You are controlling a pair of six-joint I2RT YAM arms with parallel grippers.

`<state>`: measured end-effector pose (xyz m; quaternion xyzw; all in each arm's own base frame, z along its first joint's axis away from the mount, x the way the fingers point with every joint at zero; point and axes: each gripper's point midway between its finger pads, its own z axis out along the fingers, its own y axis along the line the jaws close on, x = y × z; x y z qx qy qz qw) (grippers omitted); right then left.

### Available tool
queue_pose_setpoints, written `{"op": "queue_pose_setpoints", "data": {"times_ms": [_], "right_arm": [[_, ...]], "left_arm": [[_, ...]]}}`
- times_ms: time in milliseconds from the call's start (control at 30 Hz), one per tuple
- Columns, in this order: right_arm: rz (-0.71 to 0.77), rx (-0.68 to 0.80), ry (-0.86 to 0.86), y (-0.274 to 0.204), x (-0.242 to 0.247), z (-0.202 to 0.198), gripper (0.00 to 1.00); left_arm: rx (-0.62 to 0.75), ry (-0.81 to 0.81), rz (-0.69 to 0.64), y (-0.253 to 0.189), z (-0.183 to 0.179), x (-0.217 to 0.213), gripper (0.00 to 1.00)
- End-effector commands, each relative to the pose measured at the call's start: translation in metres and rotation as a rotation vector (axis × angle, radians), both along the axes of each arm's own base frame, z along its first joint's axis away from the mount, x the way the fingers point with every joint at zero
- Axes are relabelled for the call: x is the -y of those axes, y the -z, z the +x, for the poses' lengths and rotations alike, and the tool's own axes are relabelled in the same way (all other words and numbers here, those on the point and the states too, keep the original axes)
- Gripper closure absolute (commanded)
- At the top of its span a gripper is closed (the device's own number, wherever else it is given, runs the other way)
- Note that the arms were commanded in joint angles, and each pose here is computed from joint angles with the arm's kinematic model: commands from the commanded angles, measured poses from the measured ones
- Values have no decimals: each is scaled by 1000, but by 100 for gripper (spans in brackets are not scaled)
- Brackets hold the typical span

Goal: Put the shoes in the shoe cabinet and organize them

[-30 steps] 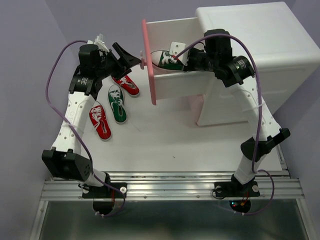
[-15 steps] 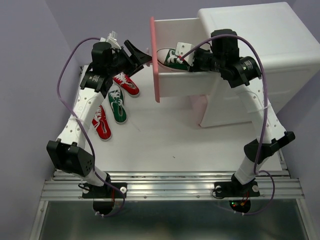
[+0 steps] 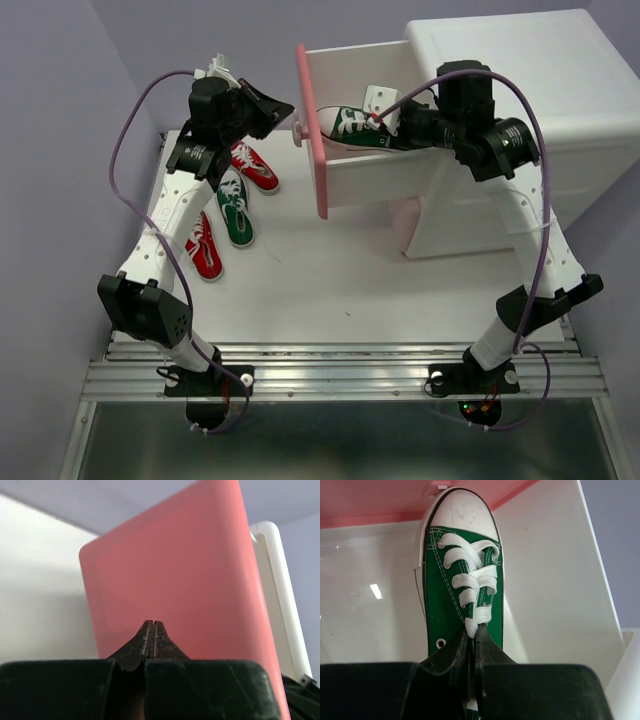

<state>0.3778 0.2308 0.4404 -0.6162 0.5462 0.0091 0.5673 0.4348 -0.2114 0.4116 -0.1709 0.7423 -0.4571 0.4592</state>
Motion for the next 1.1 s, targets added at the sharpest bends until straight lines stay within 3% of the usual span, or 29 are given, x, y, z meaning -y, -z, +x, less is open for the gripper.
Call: {"op": "queue_pose_setpoints", "data": {"times_ms": [0, 233, 600, 700, 1067], "right_arm": [[155, 128, -185, -71, -18, -57, 100], [116, 197, -112, -76, -5, -48, 99], [89, 275, -139, -61, -24, -15, 99], [143, 365, -112, -75, -29, 2, 97], [79, 570, -69, -106, -29, 29, 96]], "left_arm": [[110, -98, -26, -39, 6, -12, 100], [87, -16, -22, -31, -7, 4, 99], [32, 11, 4, -19, -18, 7, 98], [16, 33, 27, -14, -19, 10, 97], [8, 73, 69, -6, -22, 14, 97]]}}
